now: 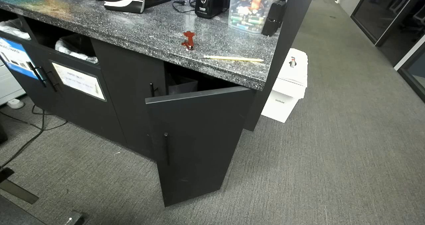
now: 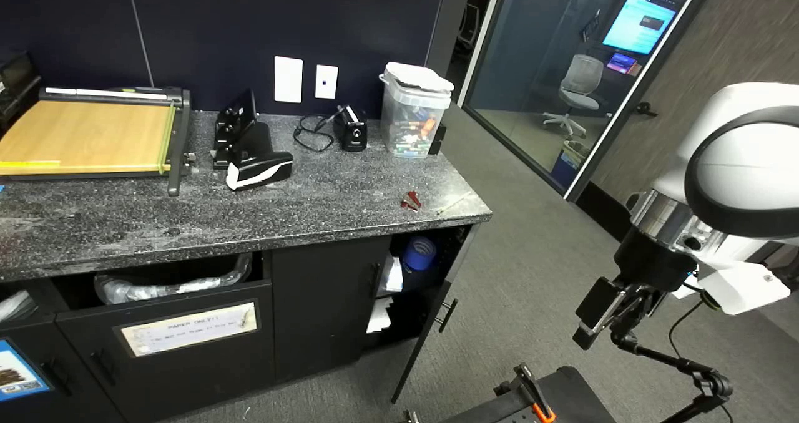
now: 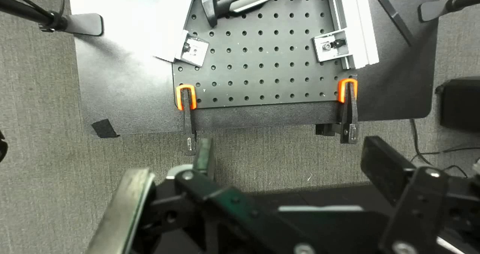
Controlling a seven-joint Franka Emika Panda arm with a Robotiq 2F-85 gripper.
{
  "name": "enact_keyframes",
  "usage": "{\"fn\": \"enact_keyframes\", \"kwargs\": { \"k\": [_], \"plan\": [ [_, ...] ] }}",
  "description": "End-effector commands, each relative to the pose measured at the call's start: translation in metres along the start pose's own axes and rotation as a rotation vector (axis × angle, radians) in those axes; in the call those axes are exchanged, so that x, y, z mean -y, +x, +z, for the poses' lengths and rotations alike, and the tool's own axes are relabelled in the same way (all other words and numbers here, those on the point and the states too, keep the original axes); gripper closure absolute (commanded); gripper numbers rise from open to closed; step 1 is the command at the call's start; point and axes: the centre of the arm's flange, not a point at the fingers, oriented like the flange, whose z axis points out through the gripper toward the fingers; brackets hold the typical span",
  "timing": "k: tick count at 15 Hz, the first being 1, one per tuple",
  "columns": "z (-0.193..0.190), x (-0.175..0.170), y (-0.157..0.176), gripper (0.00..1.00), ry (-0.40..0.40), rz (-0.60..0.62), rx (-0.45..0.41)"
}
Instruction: Open the right door of the bottom cabinet.
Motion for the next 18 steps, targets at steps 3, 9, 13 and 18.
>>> {"fn": "enact_keyframes", "kwargs": {
  "k": [3, 9, 13, 18],
  "plan": [
    [0.0, 0.004, 0.013, 0.0, 0.017, 0.001, 0.016],
    [-0.017, 0.057, 0.112, 0.0, 0.085, 0.062, -0.047],
    [-0.003, 0.085, 0.193, 0.0, 0.09, 0.133, -0.155],
    [0.073, 0.092, 0.285, 0.0, 0.047, 0.201, -0.312]
  ]
}}
